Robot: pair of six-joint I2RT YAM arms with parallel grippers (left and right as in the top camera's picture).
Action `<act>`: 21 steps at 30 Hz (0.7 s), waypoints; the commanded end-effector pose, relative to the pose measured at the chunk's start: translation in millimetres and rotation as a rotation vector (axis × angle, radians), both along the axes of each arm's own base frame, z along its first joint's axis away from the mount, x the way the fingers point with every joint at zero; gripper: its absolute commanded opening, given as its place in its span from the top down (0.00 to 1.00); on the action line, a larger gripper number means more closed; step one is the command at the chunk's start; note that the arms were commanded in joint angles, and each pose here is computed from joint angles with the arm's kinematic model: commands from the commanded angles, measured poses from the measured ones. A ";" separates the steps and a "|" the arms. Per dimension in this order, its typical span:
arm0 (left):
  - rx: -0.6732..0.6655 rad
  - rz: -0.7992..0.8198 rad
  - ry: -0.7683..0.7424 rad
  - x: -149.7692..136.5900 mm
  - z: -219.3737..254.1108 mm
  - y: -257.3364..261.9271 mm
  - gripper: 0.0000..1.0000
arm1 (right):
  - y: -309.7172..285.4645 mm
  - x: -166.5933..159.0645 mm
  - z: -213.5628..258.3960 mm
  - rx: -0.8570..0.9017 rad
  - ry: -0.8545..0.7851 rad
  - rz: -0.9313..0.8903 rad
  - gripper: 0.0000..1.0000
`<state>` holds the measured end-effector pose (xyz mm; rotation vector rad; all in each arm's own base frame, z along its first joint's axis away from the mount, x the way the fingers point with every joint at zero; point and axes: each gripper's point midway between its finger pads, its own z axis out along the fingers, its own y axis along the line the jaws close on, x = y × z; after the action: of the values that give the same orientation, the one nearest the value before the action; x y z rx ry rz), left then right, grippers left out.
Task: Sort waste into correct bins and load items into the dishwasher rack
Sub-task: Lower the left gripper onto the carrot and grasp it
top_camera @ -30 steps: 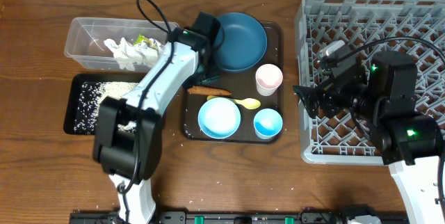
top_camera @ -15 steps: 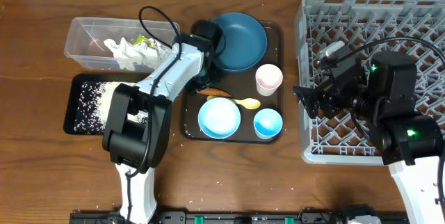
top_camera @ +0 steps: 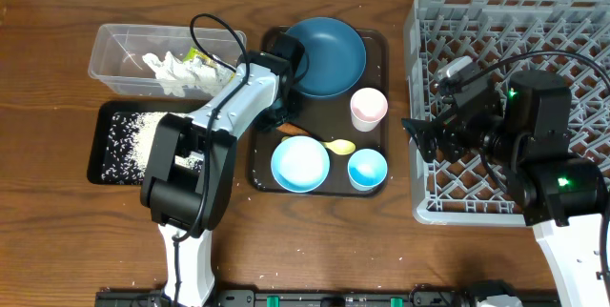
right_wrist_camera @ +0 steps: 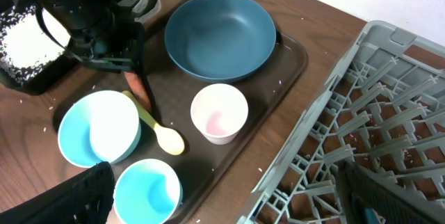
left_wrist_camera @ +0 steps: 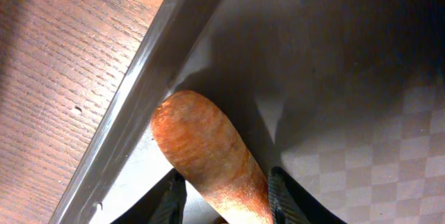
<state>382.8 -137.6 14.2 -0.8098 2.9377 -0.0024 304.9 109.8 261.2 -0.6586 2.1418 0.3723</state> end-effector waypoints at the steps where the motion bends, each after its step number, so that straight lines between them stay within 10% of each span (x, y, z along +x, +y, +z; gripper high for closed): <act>1: 0.015 0.001 0.014 -3.4 -6.0 3.5 0.67 | -3.1 2.9 9.3 0.012 -0.016 -0.016 0.01; 7: 0.014 -0.039 0.003 0.0 -4.0 2.3 0.90 | -3.1 2.9 9.3 0.012 -0.016 -0.016 0.01; 21: -0.004 -0.199 -0.126 27.5 31.7 -7.7 0.94 | -3.1 3.0 9.4 0.012 -0.016 -0.016 0.01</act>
<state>398.0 -144.8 26.9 -0.6078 2.9258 -0.0543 304.9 109.9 261.2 -0.6588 2.1417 0.3727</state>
